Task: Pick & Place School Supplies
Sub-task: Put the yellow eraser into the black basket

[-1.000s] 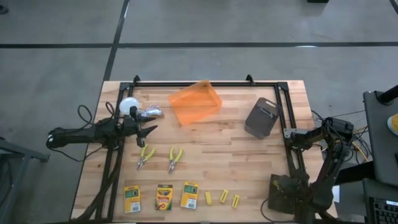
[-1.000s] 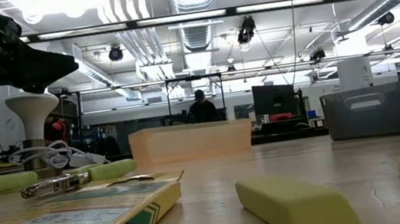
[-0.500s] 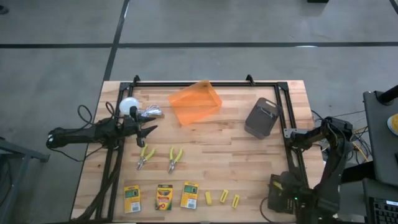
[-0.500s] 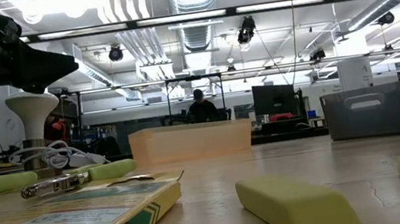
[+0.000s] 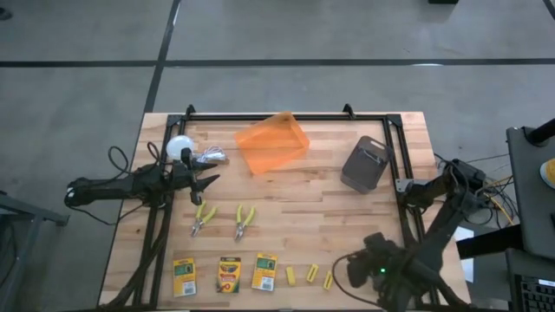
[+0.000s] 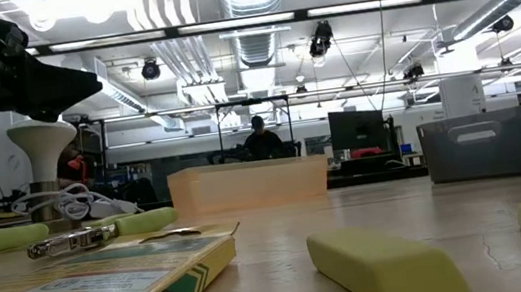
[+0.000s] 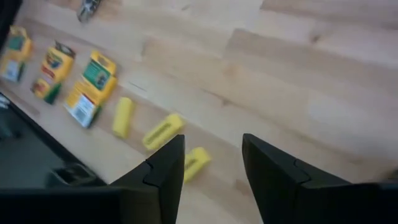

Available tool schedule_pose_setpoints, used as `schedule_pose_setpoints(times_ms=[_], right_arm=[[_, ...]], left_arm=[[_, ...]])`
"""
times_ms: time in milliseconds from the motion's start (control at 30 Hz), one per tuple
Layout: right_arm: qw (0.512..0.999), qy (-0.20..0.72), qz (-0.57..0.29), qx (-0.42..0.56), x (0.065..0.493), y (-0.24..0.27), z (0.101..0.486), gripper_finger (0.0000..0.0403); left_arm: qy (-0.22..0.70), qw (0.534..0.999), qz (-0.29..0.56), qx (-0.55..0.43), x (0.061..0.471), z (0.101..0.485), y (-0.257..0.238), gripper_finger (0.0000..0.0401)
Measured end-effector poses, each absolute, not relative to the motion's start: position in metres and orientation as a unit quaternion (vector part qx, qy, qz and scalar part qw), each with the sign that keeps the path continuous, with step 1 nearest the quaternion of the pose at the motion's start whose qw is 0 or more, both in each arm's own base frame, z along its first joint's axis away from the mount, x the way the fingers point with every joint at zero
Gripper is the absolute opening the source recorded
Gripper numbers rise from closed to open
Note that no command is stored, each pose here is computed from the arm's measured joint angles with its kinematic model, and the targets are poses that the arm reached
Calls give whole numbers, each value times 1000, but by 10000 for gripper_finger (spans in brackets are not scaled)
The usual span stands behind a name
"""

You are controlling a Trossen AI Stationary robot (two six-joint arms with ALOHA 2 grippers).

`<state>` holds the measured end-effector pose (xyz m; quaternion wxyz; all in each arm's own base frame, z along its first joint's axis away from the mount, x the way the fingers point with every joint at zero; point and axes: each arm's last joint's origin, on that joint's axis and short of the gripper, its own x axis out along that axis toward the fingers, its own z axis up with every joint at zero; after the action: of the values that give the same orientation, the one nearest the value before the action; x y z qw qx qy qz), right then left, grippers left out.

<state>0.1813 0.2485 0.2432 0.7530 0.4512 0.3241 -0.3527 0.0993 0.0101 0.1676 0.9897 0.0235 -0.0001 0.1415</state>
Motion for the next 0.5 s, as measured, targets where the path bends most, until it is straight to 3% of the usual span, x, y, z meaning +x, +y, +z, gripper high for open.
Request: schedule_pose_setpoints(times_ms=[500], right_arm=[[659, 358, -370, 549, 232, 250, 223, 146]], left_arm=[[0, 990, 142, 24, 99, 168, 10, 179]])
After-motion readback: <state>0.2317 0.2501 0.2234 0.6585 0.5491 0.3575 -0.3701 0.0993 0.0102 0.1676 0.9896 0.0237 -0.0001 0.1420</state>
